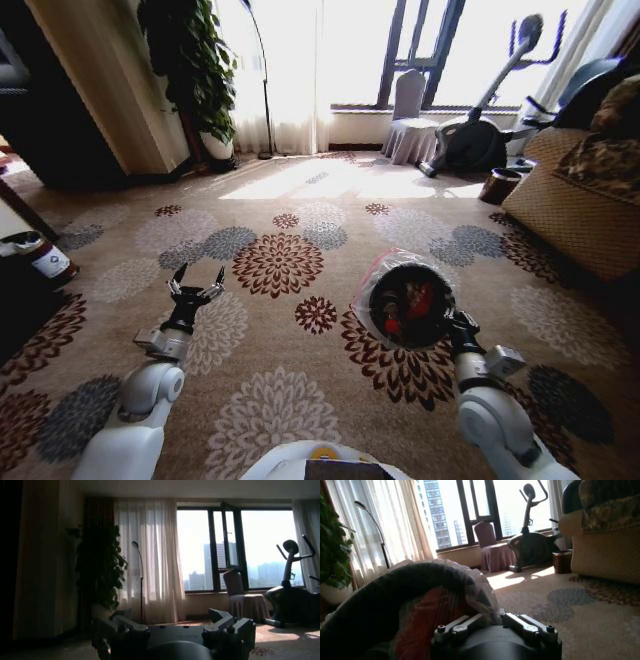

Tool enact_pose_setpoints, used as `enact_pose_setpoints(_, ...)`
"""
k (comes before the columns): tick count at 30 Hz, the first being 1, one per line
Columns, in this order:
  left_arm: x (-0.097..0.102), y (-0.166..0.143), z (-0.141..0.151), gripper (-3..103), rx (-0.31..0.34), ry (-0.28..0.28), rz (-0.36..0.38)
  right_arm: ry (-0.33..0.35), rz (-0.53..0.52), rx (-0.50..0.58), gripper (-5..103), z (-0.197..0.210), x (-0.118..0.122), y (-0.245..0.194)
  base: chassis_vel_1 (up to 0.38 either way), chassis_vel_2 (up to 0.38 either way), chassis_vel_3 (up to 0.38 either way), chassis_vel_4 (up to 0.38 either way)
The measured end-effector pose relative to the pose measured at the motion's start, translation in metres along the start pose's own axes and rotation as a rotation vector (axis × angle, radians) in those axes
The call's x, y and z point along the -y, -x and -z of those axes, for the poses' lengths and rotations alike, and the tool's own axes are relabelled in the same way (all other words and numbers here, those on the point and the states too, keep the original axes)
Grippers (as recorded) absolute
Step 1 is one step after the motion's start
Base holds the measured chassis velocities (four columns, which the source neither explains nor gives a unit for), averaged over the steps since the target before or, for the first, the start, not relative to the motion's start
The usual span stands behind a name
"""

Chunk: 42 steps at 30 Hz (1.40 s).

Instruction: Pick up the trash from the ground and place it into the trash bin.

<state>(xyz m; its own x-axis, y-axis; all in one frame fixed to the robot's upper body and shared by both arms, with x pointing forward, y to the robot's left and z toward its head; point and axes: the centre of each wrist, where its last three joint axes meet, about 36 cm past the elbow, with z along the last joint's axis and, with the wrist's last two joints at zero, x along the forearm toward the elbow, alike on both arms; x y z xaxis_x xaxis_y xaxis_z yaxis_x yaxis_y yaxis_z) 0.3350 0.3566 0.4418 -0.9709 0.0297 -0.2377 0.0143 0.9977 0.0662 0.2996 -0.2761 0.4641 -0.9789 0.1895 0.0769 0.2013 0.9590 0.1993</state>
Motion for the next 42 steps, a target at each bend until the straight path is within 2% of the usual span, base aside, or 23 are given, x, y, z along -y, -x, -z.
enact_pose_setpoints(42,0.0000,0.0000,0.0000,100,-0.001,0.000,0.000,0.000,0.000,-0.002,0,-0.0003,0.0000,0.0003,0.000,0.000,0.000,0.000)
